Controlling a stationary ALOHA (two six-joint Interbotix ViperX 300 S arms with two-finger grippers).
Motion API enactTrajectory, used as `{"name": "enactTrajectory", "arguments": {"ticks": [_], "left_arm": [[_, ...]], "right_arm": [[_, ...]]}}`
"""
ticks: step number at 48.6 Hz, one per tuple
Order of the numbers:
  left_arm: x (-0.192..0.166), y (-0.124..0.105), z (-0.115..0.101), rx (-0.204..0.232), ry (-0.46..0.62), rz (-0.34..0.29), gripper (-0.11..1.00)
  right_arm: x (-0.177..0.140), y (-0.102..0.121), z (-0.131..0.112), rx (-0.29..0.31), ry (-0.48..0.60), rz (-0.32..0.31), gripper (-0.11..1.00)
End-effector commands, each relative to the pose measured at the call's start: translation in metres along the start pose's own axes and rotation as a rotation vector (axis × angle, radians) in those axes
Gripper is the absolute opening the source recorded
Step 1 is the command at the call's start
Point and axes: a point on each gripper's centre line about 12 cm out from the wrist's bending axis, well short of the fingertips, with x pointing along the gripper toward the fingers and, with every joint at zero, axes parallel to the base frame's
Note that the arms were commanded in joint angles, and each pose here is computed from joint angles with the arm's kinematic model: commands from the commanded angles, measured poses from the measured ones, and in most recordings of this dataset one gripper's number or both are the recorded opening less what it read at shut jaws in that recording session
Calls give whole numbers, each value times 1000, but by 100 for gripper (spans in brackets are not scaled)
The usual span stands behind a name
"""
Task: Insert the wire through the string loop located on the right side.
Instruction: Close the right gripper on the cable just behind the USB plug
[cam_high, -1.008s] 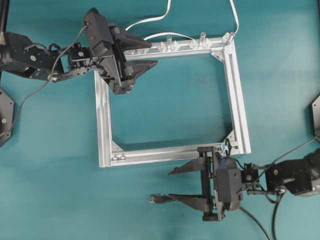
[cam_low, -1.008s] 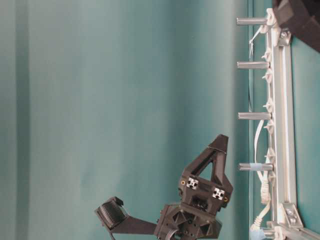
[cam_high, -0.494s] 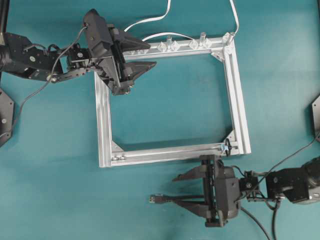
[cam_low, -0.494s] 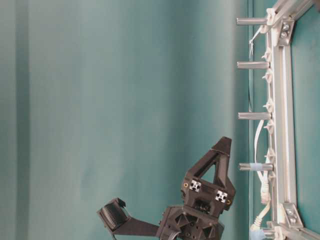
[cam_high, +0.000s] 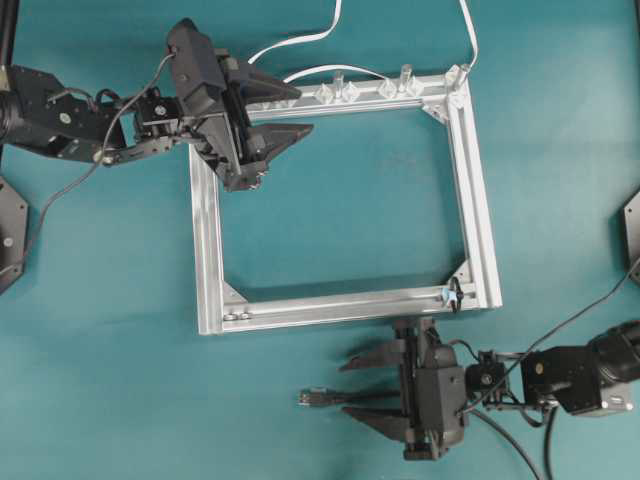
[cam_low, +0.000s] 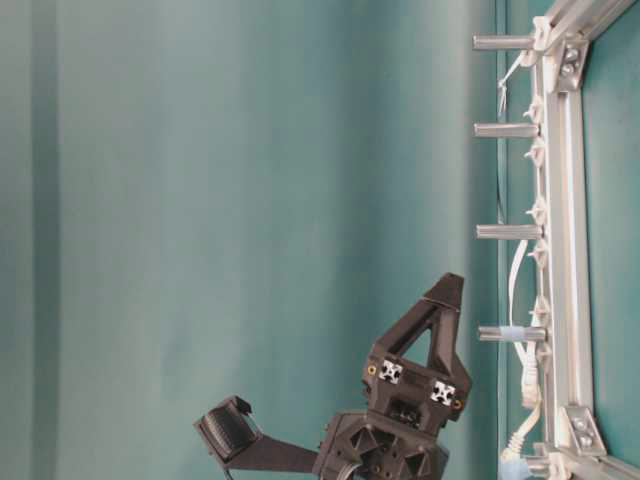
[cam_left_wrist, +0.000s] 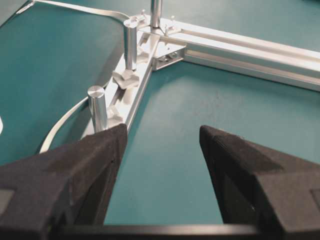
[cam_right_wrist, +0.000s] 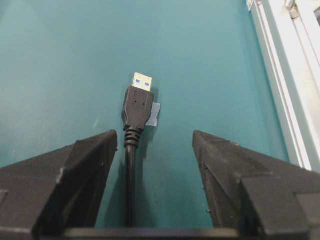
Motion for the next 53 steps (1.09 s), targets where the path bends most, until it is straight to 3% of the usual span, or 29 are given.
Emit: {"name": "enactTrajectory", "arguments": {"ticks": [1,43,49,53], "left_arm": [[-1,-1,8,-9,-24,-3,67],[-1,-2,6,-8,-20,-5,67],[-1,-2,6,-8,-18,-5,67],[-1,-2,6,-8,-18,-5,67]], "right_arm": [[1,5,9,11,-26,10,73],[10,7,-6,1,20,8,71],[10,6,-8,-5,36,8,60],[10,5,-11,-4,55,8,40]]}}
